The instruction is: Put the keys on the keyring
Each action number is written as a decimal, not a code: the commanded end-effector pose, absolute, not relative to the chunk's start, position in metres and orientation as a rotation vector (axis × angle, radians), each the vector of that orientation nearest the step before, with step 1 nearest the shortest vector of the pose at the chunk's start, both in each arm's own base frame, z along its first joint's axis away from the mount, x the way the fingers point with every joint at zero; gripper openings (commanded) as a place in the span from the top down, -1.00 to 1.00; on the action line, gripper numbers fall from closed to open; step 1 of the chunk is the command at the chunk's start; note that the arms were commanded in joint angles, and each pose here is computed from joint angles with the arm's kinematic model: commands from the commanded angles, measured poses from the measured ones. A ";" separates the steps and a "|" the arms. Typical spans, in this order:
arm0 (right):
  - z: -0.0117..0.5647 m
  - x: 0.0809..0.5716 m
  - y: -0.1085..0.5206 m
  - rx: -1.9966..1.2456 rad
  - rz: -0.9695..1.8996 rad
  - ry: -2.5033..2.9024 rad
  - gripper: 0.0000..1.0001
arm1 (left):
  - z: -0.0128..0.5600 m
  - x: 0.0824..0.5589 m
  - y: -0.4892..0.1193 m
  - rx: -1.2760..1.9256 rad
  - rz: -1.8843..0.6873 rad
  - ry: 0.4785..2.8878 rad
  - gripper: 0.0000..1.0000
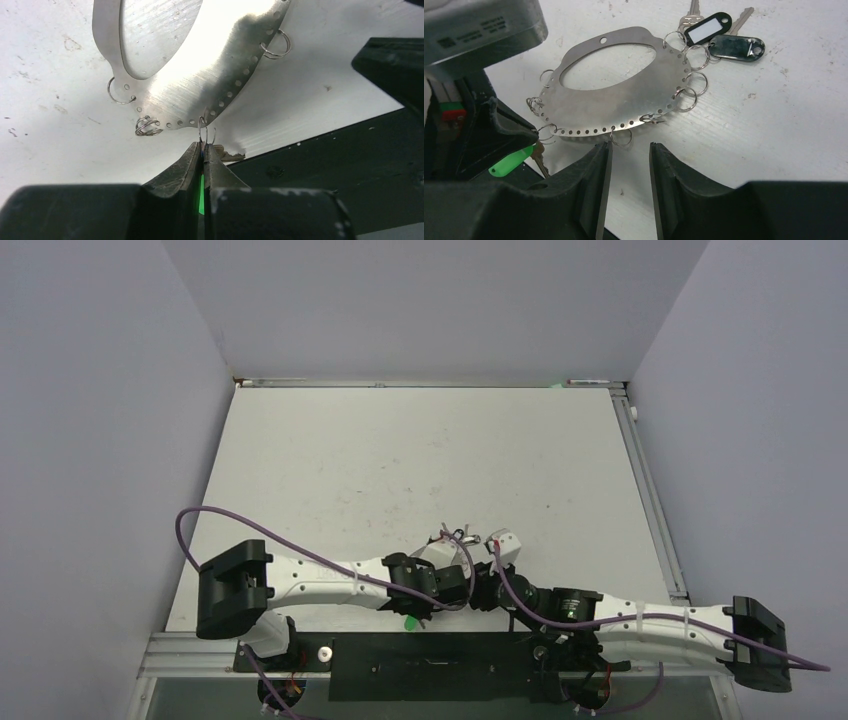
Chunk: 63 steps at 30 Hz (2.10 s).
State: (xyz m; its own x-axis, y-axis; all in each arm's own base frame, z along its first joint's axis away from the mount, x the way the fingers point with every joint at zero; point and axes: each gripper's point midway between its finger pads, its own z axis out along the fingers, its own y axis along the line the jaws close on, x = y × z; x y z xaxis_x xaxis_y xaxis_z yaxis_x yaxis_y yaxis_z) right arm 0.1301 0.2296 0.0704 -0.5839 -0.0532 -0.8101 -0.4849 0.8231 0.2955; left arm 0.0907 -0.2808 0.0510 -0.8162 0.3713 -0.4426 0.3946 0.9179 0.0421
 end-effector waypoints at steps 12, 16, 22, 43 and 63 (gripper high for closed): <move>0.117 0.122 0.260 -0.471 0.957 1.800 0.33 | 0.112 0.096 -0.274 0.926 -0.152 2.577 1.00; 0.131 0.117 0.267 -0.510 1.021 1.716 0.33 | 0.123 0.103 -0.266 0.985 -0.097 2.522 1.00; 0.145 0.108 0.278 -0.596 1.081 1.606 0.32 | 0.139 0.115 -0.260 1.038 -0.083 2.412 1.00; 0.185 0.117 0.303 -0.719 1.086 1.302 0.12 | 0.181 0.126 -0.259 1.052 -0.310 2.204 1.00; 0.211 0.144 0.347 -0.954 1.237 1.264 0.22 | 0.215 0.129 -0.247 0.972 -0.428 2.067 1.00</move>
State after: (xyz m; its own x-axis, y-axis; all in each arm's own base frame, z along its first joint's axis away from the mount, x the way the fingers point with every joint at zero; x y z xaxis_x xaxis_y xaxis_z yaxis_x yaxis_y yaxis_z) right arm 0.1441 0.3480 0.1842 -0.1352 0.0824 -0.9874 -0.9774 0.1526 0.1465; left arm 0.1234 -0.2367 0.1949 -0.3956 0.5565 -0.7306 0.7698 0.6348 0.0667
